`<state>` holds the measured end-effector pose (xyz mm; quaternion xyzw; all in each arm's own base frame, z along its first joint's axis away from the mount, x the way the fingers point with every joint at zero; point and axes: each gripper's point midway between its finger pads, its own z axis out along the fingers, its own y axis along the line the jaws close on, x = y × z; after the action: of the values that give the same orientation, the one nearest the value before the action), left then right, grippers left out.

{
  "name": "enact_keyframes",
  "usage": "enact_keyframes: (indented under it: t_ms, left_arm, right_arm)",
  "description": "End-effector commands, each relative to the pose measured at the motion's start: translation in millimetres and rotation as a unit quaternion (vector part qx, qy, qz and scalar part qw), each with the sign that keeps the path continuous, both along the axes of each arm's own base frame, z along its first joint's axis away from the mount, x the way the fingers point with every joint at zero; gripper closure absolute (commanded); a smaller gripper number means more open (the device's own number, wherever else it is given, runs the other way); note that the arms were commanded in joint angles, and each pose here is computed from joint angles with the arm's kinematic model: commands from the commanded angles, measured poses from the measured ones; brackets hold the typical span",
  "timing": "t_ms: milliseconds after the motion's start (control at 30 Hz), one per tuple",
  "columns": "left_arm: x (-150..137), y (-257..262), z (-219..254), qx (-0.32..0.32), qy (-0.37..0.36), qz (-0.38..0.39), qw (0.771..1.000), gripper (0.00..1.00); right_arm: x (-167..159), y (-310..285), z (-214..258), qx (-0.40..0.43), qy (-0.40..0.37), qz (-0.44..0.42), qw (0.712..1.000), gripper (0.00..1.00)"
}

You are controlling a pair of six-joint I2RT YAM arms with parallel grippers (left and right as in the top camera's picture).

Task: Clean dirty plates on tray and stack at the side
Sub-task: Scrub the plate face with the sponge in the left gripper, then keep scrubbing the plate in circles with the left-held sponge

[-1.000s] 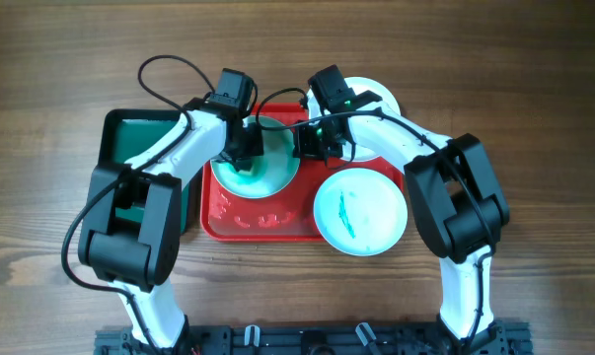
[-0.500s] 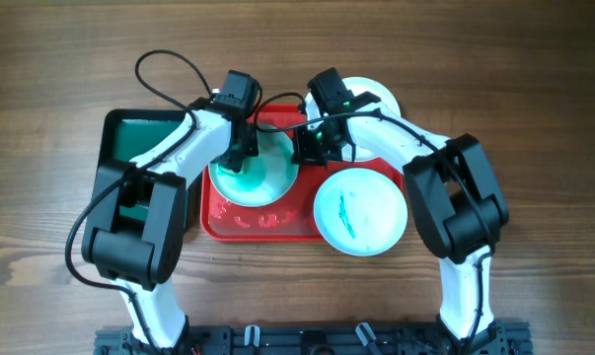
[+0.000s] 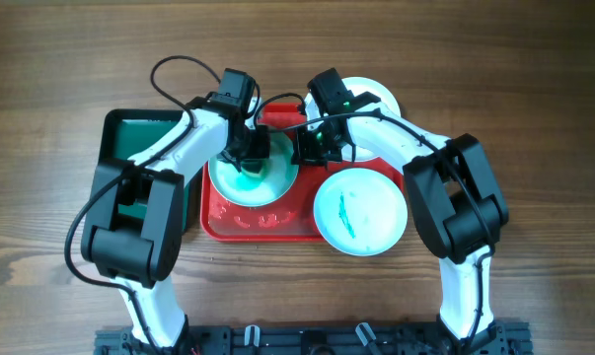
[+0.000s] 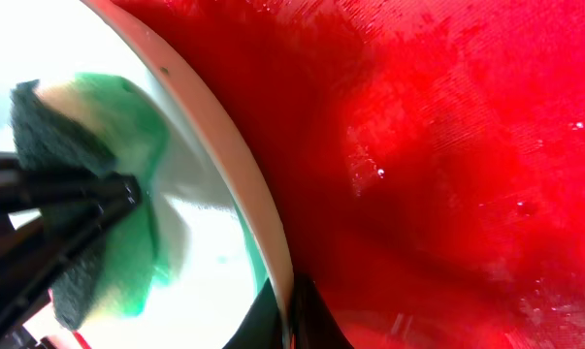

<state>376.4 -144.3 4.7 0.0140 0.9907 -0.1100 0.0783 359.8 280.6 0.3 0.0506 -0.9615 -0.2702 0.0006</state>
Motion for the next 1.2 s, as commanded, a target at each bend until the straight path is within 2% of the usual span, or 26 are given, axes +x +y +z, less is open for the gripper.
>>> enact_keyframes:
  t_ms: [0,167,300,333,367,400,467,533,667,767,867,933,967,1033,1067,1133,1167]
  left_arm:
    - [-2,78,-18,0.142,0.015,0.171,0.975,0.96]
    - [1,98,-15,0.168,0.001,0.250,0.953,0.96]
    - [3,93,-16,0.156,0.001,0.256,0.954,0.96]
    - [3,85,-17,0.142,0.005,0.241,0.960,0.96]
    - [5,51,-18,0.070,0.015,0.165,0.984,0.96]
    - [7,27,-15,0.016,0.015,0.114,0.993,0.96]
    - [11,-10,-6,-0.070,0.006,0.044,0.997,0.96]
    - [12,-36,1,-0.114,-0.004,0.014,0.993,0.96]
    - [-7,-60,-11,-0.107,0.018,-0.019,0.994,0.96]
    - [-31,-68,-27,-0.091,0.060,-0.036,0.993,0.96]
    - [-47,-62,-32,-0.076,0.089,-0.058,0.991,0.96]
    - [-48,-53,-33,-0.071,0.097,-0.052,0.991,0.96]
    - [-44,-41,-33,-0.073,0.101,-0.041,0.991,0.96]
    - [-46,-40,-30,-0.096,0.106,-0.053,0.988,0.96]
    - [-51,-46,-25,-0.127,0.113,-0.076,0.983,0.96]
    - [-70,-58,-14,-0.178,0.137,-0.122,0.967,0.96]
    - [-77,-60,-13,-0.180,0.147,-0.132,0.964,0.96]
  right_arm:
    - [-12,-10,-19,-0.026,0.019,0.001,0.999,0.96]
    - [-12,-10,-19,-0.026,0.019,0.002,0.999,0.96]
    - [-12,-10,-19,-0.026,0.019,0.002,0.999,0.96]
    - [-12,-10,-19,-0.026,0.019,0.002,0.999,0.96]
    - [-12,-10,-19,-0.026,0.018,0.004,1.000,0.96]
    - [-12,-10,-19,-0.024,0.018,0.005,1.000,0.96]
    - [-12,-9,-19,-0.022,0.017,0.007,1.000,0.96]
    - [-12,-9,-19,-0.022,0.017,0.007,1.000,0.96]
    - [-12,-9,-19,-0.022,0.017,0.007,1.000,0.96]
    - [-14,-4,-16,-0.004,0.019,0.018,1.000,0.96]
    - [-17,8,-5,0.050,0.021,0.045,0.998,0.96]
    - [-20,18,4,0.100,0.018,0.072,0.992,0.96]
    - [-26,28,11,0.168,0.022,0.099,0.981,0.96]
    - [-28,27,8,0.182,0.026,0.105,0.977,0.96]
    - [-28,26,7,0.182,0.028,0.104,0.977,0.96]
    - [-27,25,6,0.183,0.028,0.103,0.977,0.96]
    - [-26,25,6,0.184,0.027,0.103,0.977,0.96]
